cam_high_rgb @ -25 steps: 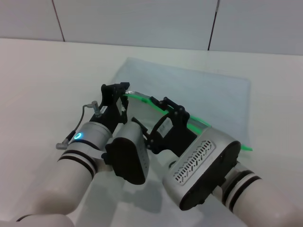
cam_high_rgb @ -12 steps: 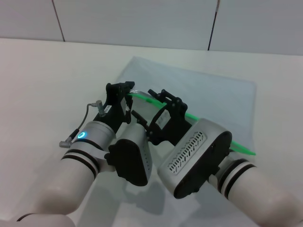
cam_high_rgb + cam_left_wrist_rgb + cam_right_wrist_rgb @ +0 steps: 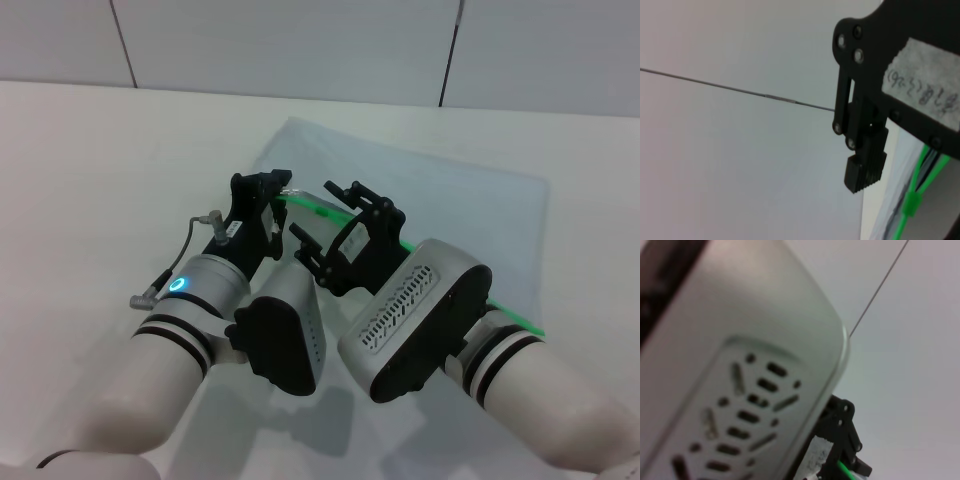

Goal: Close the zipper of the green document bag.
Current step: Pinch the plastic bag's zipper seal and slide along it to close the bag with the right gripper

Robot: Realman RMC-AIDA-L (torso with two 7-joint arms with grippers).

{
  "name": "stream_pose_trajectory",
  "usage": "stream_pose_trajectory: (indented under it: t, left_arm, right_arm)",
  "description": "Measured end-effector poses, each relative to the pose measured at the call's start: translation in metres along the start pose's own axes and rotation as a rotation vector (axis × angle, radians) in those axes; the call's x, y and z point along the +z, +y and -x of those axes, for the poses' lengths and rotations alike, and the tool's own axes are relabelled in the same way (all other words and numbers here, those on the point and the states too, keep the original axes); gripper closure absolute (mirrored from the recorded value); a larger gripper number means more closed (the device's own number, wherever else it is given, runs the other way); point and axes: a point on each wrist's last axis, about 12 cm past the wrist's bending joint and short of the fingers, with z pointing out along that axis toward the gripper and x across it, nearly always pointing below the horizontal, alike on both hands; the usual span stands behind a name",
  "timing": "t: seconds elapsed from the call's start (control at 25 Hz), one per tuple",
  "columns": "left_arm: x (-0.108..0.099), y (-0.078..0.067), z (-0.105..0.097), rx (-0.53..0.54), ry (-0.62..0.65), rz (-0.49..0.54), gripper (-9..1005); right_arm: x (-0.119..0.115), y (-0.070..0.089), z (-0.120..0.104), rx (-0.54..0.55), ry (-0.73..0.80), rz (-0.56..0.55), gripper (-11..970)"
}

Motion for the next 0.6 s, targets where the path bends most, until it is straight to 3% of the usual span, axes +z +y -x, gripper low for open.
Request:
stream_pose_trajectory:
  t: [0.48,0.6]
  left_arm:
    - [-0.0001,0.0003,0.0013,0.008,-0.01,0.003,935]
    - [-0.0002,0.0003,0.0015,0.01,-0.013,0.004,934]
  right_arm:
    - [0.0018,-0.0031,-0.0029,-0.002,0.012,-0.005,483]
    - [0.0019,-0.0034,-0.0031,-0.002,0.013,-0.006,538]
